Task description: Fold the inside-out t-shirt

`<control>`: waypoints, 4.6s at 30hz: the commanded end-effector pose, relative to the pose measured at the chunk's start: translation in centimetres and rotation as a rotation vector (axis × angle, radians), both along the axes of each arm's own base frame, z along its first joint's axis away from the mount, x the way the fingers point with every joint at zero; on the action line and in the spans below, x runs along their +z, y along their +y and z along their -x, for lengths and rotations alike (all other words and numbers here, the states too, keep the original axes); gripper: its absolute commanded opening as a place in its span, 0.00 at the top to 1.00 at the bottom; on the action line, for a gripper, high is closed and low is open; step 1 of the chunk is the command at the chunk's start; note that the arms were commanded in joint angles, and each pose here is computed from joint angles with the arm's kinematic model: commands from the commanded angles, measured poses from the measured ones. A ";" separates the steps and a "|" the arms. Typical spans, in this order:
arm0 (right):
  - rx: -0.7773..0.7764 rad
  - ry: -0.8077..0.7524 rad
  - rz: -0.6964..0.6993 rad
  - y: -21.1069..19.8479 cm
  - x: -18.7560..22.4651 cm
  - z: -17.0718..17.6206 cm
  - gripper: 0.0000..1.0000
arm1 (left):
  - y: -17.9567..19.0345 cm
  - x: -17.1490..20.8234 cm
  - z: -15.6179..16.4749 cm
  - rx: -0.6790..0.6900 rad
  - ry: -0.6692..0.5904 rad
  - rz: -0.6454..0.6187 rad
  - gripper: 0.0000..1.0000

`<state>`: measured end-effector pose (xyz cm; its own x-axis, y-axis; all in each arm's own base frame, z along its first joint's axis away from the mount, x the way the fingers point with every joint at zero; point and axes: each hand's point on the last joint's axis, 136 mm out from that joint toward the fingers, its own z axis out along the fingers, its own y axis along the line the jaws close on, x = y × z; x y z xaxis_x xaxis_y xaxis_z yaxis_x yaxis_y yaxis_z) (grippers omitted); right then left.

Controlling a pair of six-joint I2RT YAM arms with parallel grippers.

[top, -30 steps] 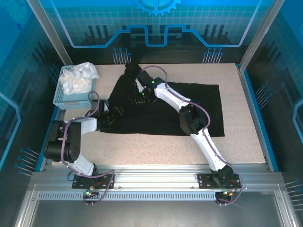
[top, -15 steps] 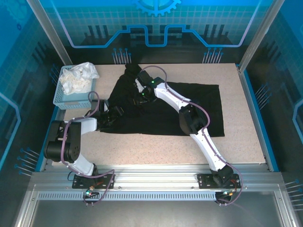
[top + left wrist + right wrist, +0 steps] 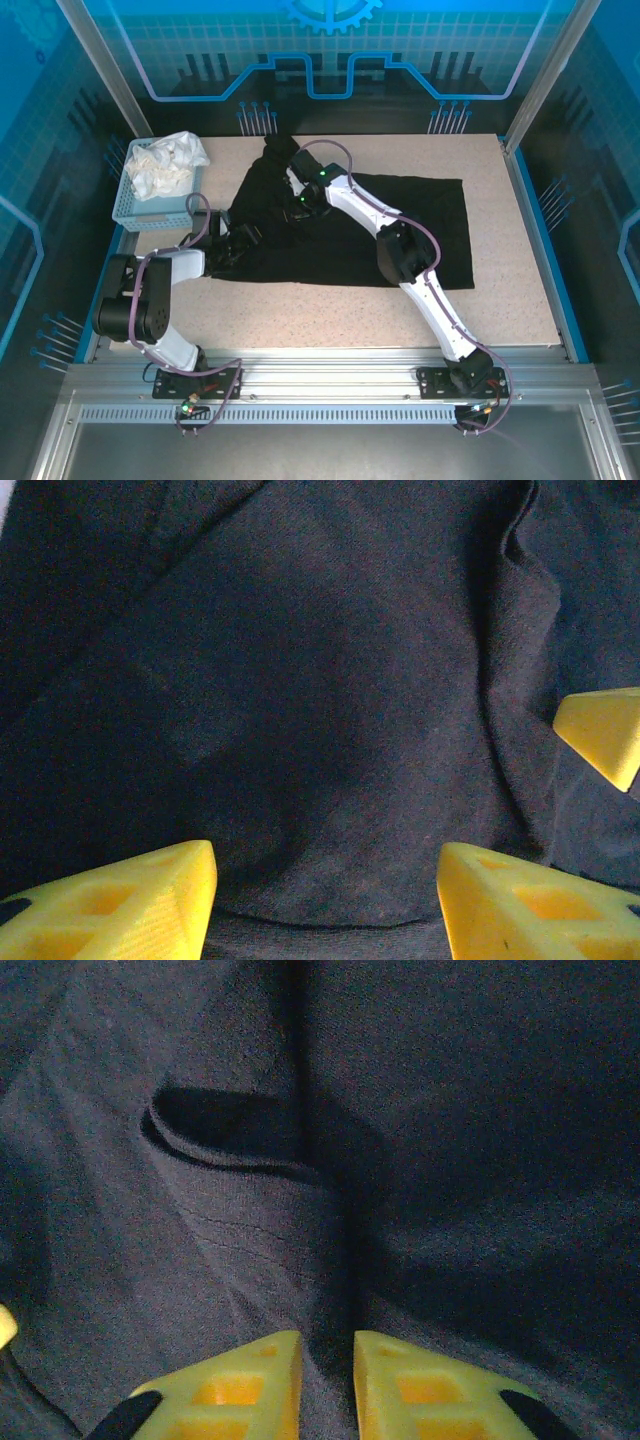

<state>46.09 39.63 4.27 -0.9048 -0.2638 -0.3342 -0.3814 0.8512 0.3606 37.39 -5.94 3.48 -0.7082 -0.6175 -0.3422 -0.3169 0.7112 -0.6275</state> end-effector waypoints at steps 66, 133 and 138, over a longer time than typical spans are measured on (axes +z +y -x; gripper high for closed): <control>-0.356 -0.004 0.079 -25.1 4.2 7.8 0.53 | -0.6 1.2 0.3 0.006 -0.016 0.083 0.37; -0.925 0.184 0.304 -49.5 -2.9 -1.2 0.65 | -1.0 8.6 -13.3 0.034 -0.179 -0.070 0.30; -0.929 0.143 0.287 -49.3 -2.4 -1.8 0.89 | -1.1 7.5 -16.3 -0.002 -0.128 -0.106 0.31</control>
<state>48.09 -9.46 2.12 -0.8237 0.5073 -0.2534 0.5073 0.8589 0.0706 52.57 -7.14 11.39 -0.6161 -0.6129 -0.4947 -0.2503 0.7479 -0.6148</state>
